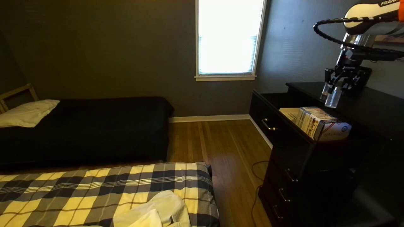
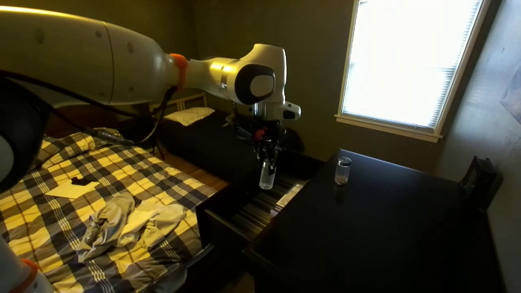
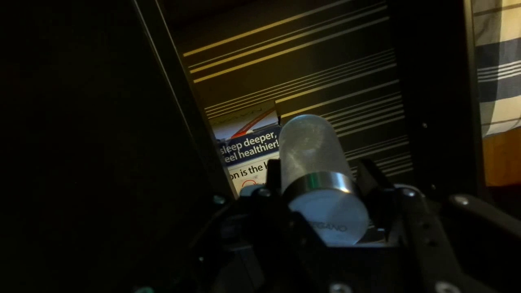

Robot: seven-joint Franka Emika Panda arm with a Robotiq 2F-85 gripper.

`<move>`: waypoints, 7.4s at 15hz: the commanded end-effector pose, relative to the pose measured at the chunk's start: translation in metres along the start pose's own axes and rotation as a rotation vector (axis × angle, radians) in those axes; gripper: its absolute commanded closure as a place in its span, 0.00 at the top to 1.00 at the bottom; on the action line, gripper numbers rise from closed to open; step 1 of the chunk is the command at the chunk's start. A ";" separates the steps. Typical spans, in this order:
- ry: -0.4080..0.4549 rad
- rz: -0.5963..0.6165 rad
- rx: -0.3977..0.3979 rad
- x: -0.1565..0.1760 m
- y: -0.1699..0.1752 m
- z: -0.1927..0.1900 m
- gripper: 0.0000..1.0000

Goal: Place one jar in the open drawer then close the drawer.

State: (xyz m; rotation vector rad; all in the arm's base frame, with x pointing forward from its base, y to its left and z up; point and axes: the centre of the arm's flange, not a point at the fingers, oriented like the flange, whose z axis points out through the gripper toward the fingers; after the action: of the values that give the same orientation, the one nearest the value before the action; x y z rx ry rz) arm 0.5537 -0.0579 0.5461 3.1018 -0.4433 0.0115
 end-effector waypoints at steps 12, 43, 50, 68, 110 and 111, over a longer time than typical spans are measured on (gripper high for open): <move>0.178 -0.120 0.033 0.069 -0.083 0.094 0.24; 0.372 -0.306 0.053 0.108 -0.146 0.036 1.00; 0.182 -0.651 0.117 0.077 -0.157 0.018 1.00; 0.174 -1.190 0.097 0.041 -0.239 0.091 1.00; -0.058 -1.148 -0.164 0.108 -0.129 0.122 1.00; -0.052 -1.093 -0.156 0.107 -0.135 0.109 1.00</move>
State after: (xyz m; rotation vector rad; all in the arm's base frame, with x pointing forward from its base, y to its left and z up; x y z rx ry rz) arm 0.6904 0.0183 0.4004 2.6151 1.3463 -0.1163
